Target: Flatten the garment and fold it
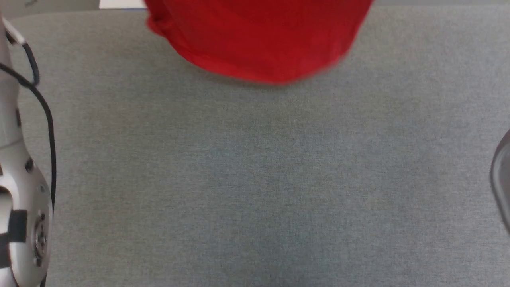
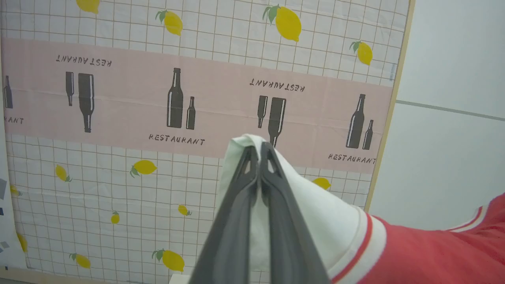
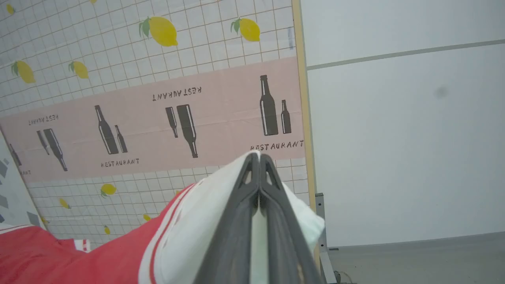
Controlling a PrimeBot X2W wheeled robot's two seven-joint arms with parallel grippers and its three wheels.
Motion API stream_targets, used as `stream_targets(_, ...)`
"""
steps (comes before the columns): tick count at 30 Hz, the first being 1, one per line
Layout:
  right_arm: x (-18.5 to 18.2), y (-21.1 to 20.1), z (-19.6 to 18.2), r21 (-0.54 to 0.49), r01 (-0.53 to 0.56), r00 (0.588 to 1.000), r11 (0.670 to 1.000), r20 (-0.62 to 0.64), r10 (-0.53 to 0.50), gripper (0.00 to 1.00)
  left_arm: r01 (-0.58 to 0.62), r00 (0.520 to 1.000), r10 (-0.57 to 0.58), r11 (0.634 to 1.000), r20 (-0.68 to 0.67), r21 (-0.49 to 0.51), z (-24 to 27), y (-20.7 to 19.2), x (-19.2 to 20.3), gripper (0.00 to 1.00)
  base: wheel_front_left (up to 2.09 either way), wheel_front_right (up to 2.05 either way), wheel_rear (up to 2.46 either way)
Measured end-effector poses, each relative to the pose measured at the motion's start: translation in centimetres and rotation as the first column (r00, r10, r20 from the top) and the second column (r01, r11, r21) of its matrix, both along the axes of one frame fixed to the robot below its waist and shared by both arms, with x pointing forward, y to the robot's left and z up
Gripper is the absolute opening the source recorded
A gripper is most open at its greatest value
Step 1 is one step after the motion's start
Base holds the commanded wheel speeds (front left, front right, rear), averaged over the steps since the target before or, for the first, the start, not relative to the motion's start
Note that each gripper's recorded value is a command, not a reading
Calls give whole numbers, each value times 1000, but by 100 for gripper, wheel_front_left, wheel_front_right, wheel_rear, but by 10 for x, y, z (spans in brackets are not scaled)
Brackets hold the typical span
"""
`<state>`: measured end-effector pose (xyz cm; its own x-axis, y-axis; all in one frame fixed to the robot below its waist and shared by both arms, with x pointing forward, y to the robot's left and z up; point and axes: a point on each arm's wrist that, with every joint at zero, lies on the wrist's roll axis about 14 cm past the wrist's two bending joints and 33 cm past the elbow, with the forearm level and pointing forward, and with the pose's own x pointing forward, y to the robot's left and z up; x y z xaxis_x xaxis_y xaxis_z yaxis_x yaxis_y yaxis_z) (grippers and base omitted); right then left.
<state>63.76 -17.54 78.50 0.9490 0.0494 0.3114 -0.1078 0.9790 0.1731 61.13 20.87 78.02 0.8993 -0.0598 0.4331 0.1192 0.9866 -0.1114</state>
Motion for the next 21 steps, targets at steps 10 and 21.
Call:
stream_targets(10,28,-16,-7,70,36,998,997,40,-39,0,25,1000,-25,1000,5,-8,-30,-20,29,0,0,0,0)
stream_targets(21,-2,23,-78,68,-142,989,987,-35,145,0,107,977,-126,987,-171,-116,-135,-29,-8,0,0,0,0)
